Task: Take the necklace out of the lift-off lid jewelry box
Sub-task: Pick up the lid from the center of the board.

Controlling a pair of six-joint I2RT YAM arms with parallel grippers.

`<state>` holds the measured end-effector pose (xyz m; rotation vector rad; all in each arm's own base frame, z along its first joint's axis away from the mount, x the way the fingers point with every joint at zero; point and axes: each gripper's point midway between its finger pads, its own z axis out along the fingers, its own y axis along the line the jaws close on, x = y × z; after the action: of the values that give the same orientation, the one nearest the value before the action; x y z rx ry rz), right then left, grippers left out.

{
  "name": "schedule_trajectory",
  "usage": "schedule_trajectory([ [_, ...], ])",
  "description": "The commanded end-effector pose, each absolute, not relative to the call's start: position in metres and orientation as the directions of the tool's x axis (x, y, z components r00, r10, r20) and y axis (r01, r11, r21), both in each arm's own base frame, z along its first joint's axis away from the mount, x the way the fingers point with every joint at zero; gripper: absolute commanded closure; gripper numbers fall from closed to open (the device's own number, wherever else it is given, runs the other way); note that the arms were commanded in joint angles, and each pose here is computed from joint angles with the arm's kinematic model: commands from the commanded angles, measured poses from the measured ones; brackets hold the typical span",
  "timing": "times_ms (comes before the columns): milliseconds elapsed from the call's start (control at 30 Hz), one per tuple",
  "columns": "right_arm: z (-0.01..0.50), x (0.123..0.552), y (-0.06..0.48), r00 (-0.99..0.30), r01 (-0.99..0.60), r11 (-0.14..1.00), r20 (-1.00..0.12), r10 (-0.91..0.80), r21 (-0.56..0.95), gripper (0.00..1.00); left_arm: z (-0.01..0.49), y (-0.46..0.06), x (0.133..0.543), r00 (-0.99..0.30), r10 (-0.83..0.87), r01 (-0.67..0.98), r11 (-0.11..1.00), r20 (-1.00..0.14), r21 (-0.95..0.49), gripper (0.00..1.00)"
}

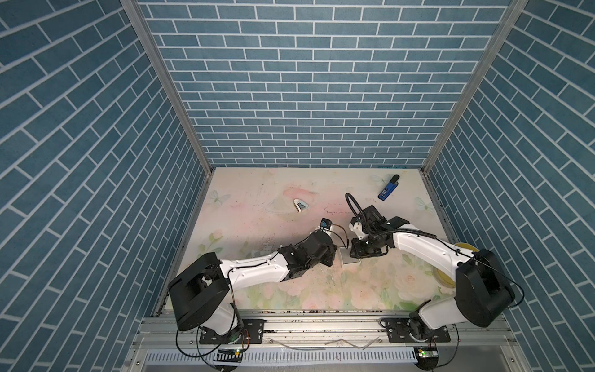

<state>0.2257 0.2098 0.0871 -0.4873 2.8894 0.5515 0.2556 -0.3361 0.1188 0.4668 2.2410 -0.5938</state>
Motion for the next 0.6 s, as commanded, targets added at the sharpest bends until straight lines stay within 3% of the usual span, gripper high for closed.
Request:
schedule_trajectory([
  [0,0.108,0.23,0.196,-0.925,-0.355,0.89,-0.245,-0.291,0.285,0.75,0.12,-0.329,0.264,-0.643,0.156,0.498,0.829,-0.75,-0.254,0.57],
  [167,0.117,0.258,0.165,-0.951,-0.24,0.933,-0.258,-0.17,0.268,0.67,0.111,-0.339,0.267,-0.659,0.15,0.522,0.796,-0.737,-0.305,0.6],
  [333,0.117,0.29,0.126,-0.958,-0.136,0.975,-0.275,-0.084,0.174,0.48,0.098,-0.359,0.268,-0.684,0.18,0.548,0.766,-0.706,-0.335,0.62],
  [500,0.106,0.319,0.086,-0.97,0.094,0.986,-0.211,0.121,0.135,0.38,0.094,-0.387,0.27,-0.697,0.209,0.59,0.711,-0.686,-0.383,0.63],
  [567,0.1,0.327,0.083,-0.969,0.13,0.982,-0.194,0.154,0.134,0.28,0.092,-0.398,0.27,-0.704,0.225,0.601,0.693,-0.673,-0.397,0.63],
])
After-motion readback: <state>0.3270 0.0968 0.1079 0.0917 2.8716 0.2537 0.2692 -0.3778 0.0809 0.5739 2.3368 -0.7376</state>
